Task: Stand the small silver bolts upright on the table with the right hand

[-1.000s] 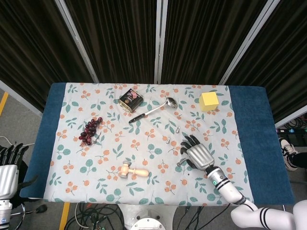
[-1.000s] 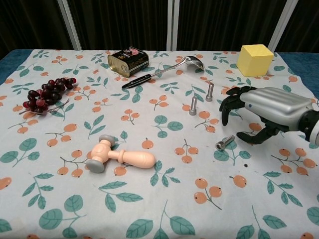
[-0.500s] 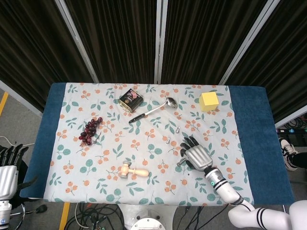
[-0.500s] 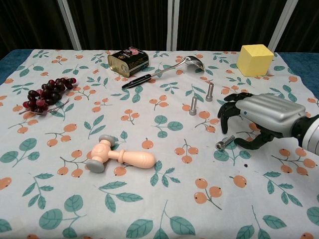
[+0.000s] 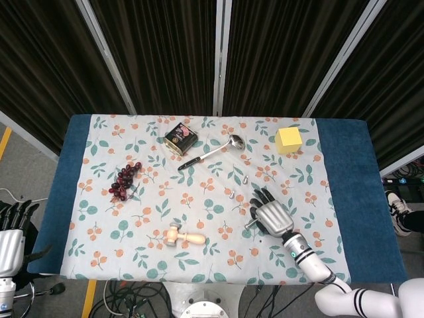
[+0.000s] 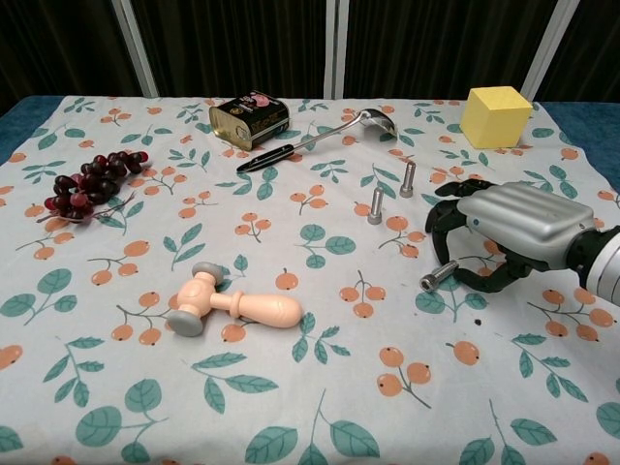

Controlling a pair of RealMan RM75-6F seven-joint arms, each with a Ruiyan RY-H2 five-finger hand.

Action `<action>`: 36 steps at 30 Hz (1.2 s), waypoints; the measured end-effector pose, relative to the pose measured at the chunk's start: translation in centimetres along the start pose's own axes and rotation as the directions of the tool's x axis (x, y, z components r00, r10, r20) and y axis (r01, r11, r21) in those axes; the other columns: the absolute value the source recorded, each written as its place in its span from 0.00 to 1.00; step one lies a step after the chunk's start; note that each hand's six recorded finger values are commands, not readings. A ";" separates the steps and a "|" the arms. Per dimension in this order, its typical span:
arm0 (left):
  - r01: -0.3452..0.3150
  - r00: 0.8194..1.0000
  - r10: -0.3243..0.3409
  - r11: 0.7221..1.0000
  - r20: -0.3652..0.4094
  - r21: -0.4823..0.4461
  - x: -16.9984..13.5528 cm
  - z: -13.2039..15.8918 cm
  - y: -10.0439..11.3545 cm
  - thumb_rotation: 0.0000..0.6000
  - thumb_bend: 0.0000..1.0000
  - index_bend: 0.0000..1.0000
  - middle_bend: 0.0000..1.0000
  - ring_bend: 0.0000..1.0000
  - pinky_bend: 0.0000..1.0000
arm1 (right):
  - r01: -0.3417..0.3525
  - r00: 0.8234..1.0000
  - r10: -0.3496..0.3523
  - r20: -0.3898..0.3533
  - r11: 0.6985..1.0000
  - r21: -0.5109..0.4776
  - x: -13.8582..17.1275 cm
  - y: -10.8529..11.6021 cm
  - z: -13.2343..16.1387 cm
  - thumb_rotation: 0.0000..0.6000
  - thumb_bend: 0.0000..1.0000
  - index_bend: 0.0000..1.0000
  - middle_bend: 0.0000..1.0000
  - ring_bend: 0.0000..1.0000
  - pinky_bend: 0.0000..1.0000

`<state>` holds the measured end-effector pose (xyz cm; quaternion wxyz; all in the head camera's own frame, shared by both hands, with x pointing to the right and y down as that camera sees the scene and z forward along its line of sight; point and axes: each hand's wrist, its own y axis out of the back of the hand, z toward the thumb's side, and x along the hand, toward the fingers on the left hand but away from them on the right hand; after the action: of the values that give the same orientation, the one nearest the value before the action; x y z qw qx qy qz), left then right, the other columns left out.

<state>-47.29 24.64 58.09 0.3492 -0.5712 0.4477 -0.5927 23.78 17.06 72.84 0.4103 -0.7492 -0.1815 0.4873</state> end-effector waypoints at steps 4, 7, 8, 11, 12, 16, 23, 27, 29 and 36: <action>0.000 1.000 0.000 1.000 0.002 -0.001 0.0 0.1 0.0 1.00 0.00 0.13 0.07 0.00 0.00 | 0.023 1.000 -0.023 0.002 0.999 0.042 0.4 0.6 -0.3 1.00 0.36 0.56 0.25 0.00 0.00; 0.001 1.000 -0.001 1.000 0.004 -0.001 0.0 0.1 0.0 1.00 0.00 0.13 0.07 0.00 0.00 | 0.037 0.999 -0.037 0.002 0.996 0.086 0.7 1.2 -0.6 1.00 0.36 0.56 0.25 0.00 0.00; 0.001 1.000 -0.001 1.000 0.003 -0.002 0.0 0.1 0.0 1.00 0.00 0.13 0.07 0.00 0.00 | 0.042 0.999 -0.042 0.002 0.994 0.102 0.8 1.4 -0.7 1.00 0.36 0.56 0.25 0.00 0.00; 0.001 1.000 -0.001 1.000 0.003 -0.002 0.1 0.1 -0.1 1.00 0.00 0.13 0.07 0.00 0.00 | 0.055 0.998 -0.055 0.000 0.987 0.153 1.0 2.2 -1.0 1.00 0.36 0.56 0.25 0.00 0.00; 0.002 1.000 -0.002 1.000 0.003 -0.002 0.0 0.1 -0.1 1.00 0.00 0.13 0.07 0.00 0.00 | 0.057 0.998 -0.058 -0.002 0.984 0.167 1.0 2.4 -1.1 1.00 0.36 0.56 0.25 0.00 0.00; 0.003 1.000 -0.003 1.000 0.002 -0.004 0.1 0.1 -0.2 1.00 0.00 0.13 0.07 0.00 0.00 | 0.057 0.998 -0.056 -0.012 0.974 0.220 1.0 3.0 -0.9 1.00 0.36 0.56 0.25 0.00 0.00; 0.004 1.000 -0.004 1.000 0.000 -0.003 0.0 0.1 -0.2 1.00 0.00 0.13 0.07 0.00 0.00 | 0.054 0.998 -0.050 -0.023 0.963 0.263 1.0 3.0 -0.5 1.00 0.36 0.57 0.25 0.00 0.00; 0.005 1.000 -0.005 1.000 0.001 -0.002 0.0 0.1 -0.2 1.00 0.00 0.13 0.07 0.00 0.00 | 0.050 0.999 -0.045 -0.024 0.962 0.270 1.1 2.7 -0.4 1.00 0.36 0.56 0.24 0.00 0.00; 0.005 1.000 -0.005 1.000 0.000 -0.002 0.0 0.1 -0.2 1.00 0.00 0.13 0.07 0.00 0.00 | 0.050 0.999 -0.046 -0.022 0.961 0.271 1.1 2.7 -0.4 1.00 0.36 0.55 0.24 0.00 0.00; 0.004 1.000 -0.004 1.000 0.001 -0.001 0.0 0.1 -0.2 1.00 0.00 0.13 0.07 0.00 0.00 | 0.045 0.999 -0.040 -0.022 0.964 0.263 1.2 2.7 -0.3 1.00 0.36 0.50 0.23 0.00 0.00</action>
<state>-47.19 24.65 58.29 0.3477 -0.5726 0.4466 -0.5930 24.29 16.14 70.07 0.5181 -0.6878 -0.1278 0.4921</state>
